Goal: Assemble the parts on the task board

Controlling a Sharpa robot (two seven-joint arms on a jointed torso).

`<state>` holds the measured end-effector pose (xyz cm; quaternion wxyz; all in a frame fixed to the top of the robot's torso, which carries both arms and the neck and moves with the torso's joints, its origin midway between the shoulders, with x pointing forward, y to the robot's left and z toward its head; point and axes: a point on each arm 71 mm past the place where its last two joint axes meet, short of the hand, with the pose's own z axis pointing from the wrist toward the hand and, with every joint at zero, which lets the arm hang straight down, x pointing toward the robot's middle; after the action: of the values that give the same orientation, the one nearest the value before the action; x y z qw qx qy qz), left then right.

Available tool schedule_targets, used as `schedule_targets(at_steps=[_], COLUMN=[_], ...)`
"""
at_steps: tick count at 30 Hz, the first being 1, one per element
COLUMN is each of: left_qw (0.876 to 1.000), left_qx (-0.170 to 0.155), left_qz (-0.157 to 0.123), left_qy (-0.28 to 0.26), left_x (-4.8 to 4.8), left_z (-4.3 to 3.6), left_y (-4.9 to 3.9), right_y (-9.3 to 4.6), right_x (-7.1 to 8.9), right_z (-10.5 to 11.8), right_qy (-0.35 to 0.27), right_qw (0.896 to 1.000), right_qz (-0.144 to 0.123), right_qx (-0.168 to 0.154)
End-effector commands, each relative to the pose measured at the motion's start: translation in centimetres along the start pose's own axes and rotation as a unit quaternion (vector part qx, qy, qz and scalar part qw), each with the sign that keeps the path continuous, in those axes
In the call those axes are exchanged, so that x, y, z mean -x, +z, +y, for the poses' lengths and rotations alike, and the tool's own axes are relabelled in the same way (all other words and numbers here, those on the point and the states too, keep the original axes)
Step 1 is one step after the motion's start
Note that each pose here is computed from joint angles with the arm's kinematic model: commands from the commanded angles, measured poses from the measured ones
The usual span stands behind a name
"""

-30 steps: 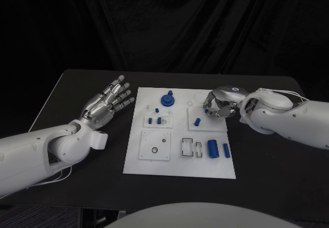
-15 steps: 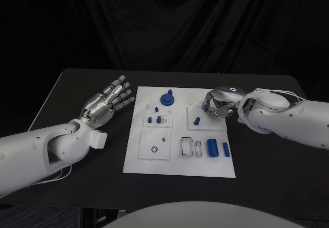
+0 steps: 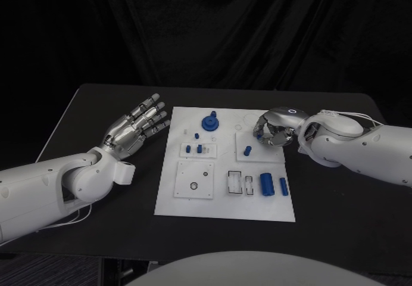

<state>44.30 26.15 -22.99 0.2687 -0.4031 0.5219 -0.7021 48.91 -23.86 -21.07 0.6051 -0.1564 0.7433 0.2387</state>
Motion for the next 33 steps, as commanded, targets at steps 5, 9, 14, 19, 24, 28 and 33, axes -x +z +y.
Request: schedule_targets(at_steps=[5, 9, 14, 19, 24, 28, 33], left_qw=[0.999, 0.999, 0.999, 0.999, 0.999, 0.999, 0.999], left_qx=[-0.052, -0.051, -0.049, -0.047, -0.044, -0.042, -0.042], left_qz=[0.008, 0.008, 0.006, 0.006, 0.006, 0.006, 0.005], left_qy=[-0.008, -0.007, -0.006, -0.006, -0.006, -0.007, -0.006], left_x=[-0.14, -0.1, 0.02, 0.07, 0.0, -0.06, -0.04], left_z=[-0.63, -0.6, -0.57, -0.52, -0.44, -0.4, -0.39], left_y=[0.01, 0.02, 0.02, 0.02, 0.0, -0.01, -0.02], right_y=[0.0, 0.0, -0.1, -0.3, -0.6, -0.8, -0.9], right_x=[-0.2, -0.1, 0.0, 0.1, 0.2, 0.4, 0.8], right_z=[0.0, 0.0, 0.0, 0.1, 0.2, 0.2, 0.1], right_qy=[0.008, 0.01, 0.011, 0.012, 0.014, 0.015, 0.013], right_qw=[1.0, 1.0, 1.0, 1.0, 1.0, 0.999, 0.999], right_qz=[0.002, -0.002, -0.012, -0.021, -0.025, -0.028, -0.034], right_qx=[0.0, 0.002, 0.004, 0.006, 0.006, 0.005, 0.004])
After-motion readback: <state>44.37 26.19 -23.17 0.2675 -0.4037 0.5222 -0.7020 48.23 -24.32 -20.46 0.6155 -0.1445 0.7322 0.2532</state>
